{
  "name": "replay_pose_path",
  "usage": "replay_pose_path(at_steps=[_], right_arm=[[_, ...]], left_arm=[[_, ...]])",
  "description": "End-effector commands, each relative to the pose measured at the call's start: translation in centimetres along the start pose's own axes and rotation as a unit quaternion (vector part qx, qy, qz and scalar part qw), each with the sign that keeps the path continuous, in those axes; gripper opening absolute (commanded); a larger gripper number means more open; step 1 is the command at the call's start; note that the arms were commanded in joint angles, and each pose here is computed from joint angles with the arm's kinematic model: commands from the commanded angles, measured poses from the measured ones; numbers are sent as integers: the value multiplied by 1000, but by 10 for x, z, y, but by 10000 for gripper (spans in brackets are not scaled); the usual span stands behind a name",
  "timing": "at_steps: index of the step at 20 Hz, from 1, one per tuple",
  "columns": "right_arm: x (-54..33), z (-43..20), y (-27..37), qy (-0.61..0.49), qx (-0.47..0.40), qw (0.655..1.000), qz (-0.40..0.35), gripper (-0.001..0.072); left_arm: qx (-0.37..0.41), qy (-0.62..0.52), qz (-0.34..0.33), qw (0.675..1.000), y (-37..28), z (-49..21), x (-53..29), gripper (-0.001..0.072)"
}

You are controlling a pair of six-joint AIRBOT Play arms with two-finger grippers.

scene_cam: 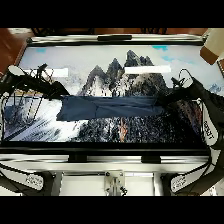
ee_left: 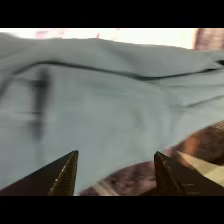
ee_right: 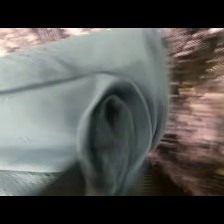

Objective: Fold the shirts.

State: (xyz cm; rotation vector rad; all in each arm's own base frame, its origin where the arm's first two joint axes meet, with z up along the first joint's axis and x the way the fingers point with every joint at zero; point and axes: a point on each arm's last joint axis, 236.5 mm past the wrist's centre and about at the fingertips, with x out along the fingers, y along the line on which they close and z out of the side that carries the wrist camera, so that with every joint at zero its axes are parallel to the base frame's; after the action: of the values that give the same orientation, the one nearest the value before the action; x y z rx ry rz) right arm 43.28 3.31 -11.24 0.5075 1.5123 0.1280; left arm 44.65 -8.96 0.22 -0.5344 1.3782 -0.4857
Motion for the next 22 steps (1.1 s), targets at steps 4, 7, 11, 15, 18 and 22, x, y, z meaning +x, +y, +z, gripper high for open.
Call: replay_pose_path(at_steps=[4,7,11,15,18,22], right_arm=[[-55,5,48,-56,-58,995,50,69],[-127,-23,83,-87,-104,989,64,69],[-208,-81,120,-124,-131,981,77,69],[-262,-133,157,-177,-153,968,95,69],[-280,-152,178,-209,-165,958,110,69],[-274,-144,204,-219,-168,952,135,69]], left_arm=[[58,29,-53,996,-87,-23,49,68],[71,33,-96,992,-146,-48,103,40],[53,11,-152,987,-213,-73,152,39],[20,5,-194,981,-270,-101,205,39],[19,53,-221,974,-297,-138,237,39],[83,21,-207,975,-282,-109,206,38]])
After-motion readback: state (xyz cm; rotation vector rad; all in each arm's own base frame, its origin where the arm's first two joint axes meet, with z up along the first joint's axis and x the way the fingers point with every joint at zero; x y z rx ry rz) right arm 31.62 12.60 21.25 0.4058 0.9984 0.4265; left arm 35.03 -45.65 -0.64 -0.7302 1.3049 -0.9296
